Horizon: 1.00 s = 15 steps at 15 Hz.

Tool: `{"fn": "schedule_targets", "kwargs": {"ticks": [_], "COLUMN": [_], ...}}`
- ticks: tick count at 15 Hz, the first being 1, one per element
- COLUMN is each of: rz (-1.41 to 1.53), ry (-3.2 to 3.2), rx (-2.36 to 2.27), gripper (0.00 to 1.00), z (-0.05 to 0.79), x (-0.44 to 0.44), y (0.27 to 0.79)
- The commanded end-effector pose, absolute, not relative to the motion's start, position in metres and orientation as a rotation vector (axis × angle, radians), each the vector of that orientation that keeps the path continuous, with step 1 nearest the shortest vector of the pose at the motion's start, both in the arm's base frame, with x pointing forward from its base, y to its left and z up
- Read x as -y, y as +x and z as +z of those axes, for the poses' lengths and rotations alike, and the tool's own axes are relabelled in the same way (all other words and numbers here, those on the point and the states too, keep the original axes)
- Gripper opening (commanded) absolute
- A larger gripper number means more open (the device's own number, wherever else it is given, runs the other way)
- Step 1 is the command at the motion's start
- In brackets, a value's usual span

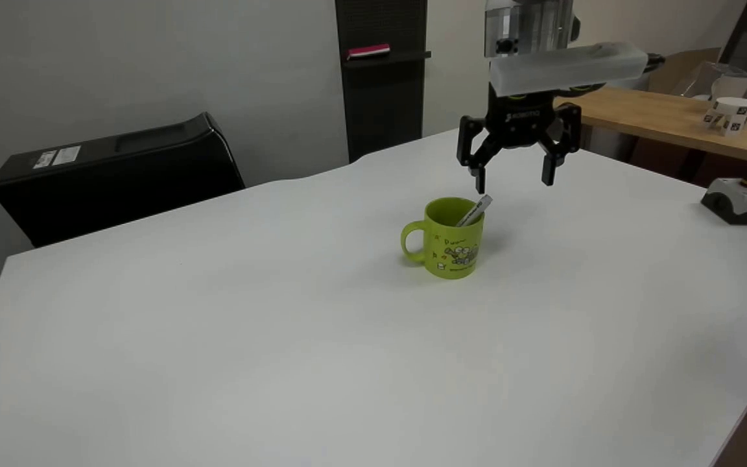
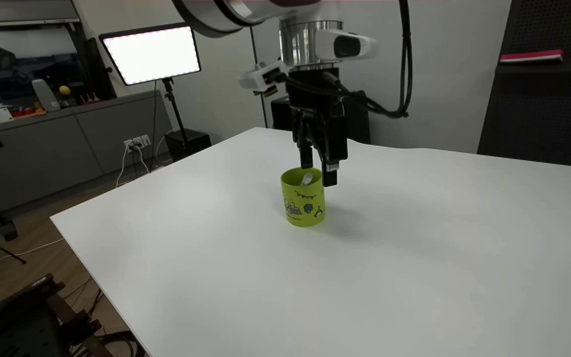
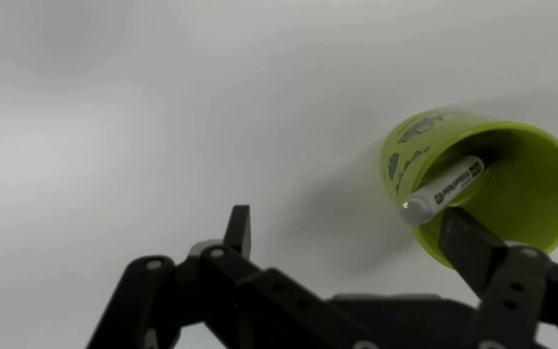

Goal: Remove the marker from the mug.

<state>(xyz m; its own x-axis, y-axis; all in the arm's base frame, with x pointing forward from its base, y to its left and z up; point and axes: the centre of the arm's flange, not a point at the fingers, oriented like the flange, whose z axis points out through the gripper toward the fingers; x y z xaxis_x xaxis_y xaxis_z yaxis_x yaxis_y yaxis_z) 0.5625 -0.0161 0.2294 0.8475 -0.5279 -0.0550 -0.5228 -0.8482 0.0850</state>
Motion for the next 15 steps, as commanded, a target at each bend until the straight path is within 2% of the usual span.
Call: {"fn": "schedule_targets", "kwargs": {"ticks": [1,9,10,11,15], "rz": [-0.083,-0.044,-0.042,-0.042,-0.035], "ry": [2.916,2.888,2.883,2.878,2.867], "rx": [0.915,0.990,0.993,0.993,1.005], "gripper": [1.00,1.00,0.75,0.73,0.45], "z": [0.232,0.223,0.222,0.222,0.220], "x": [0.011,0.008,0.008,0.008,0.007], "y": [0.554,0.551,0.551,0.551,0.552]}}
